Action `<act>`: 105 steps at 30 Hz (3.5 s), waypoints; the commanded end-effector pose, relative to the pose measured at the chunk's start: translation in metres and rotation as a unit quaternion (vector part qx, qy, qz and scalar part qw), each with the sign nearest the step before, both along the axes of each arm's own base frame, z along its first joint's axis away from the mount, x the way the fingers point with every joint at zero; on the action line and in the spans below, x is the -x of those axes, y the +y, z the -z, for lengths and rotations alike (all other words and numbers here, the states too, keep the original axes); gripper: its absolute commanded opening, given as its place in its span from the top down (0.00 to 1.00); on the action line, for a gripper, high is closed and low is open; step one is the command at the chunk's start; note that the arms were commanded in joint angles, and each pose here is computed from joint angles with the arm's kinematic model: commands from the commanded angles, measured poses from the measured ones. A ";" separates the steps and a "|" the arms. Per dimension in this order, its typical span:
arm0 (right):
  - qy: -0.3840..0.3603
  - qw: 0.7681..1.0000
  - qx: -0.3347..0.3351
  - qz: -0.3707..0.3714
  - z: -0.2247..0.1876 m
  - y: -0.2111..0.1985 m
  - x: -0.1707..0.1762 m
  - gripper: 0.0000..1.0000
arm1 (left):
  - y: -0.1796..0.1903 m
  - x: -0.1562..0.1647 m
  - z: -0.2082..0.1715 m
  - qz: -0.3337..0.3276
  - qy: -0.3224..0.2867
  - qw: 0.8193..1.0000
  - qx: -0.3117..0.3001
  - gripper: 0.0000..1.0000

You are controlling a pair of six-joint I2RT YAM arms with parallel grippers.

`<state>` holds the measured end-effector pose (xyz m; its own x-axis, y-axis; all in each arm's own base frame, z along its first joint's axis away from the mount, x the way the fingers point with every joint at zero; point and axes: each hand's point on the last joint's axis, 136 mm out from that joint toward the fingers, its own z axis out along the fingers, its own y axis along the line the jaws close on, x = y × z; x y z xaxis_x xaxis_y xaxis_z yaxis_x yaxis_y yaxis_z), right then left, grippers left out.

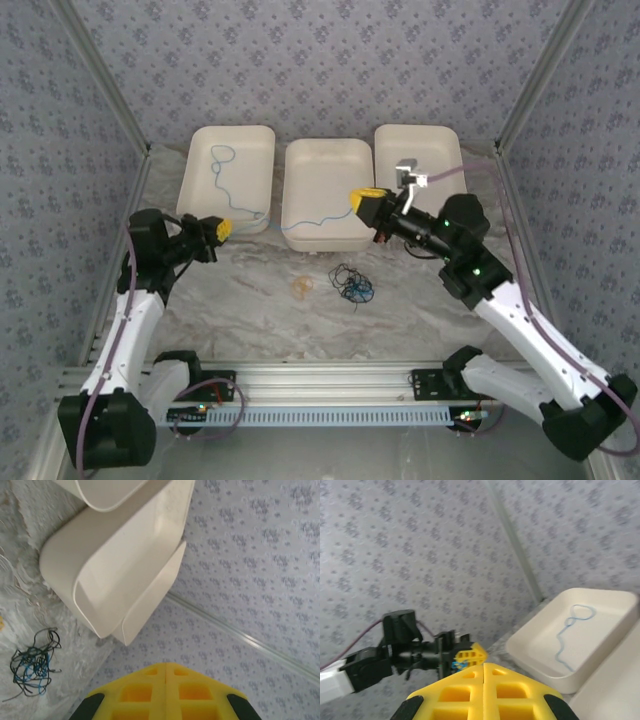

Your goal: Untangle the cables

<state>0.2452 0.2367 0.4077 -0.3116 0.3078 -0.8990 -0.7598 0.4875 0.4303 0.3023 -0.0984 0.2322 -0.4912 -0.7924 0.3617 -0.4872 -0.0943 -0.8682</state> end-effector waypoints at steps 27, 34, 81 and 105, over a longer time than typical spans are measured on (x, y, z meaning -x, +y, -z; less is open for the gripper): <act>0.021 0.972 -0.099 0.214 0.009 -0.076 -0.018 1.00 | 0.050 0.013 0.008 -0.130 0.013 0.991 -0.041 1.00; 0.033 0.970 -0.118 0.212 0.011 -0.073 -0.024 1.00 | 0.052 0.012 0.004 -0.136 0.007 0.990 -0.039 1.00; 0.274 0.952 0.118 0.066 0.210 0.260 -0.240 0.32 | 0.079 -0.341 0.030 0.005 -0.122 0.924 -0.363 0.49; 0.179 0.948 0.215 0.150 0.191 0.081 -0.057 0.46 | -0.061 -0.018 0.044 0.187 -0.074 0.844 -0.498 0.69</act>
<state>0.3128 0.3511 0.2500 -0.5481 0.0908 -0.8315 -0.4760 0.7835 0.3994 0.3716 -0.1522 0.2651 -0.6415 -0.5675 -0.5162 -0.1241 0.7408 -0.6602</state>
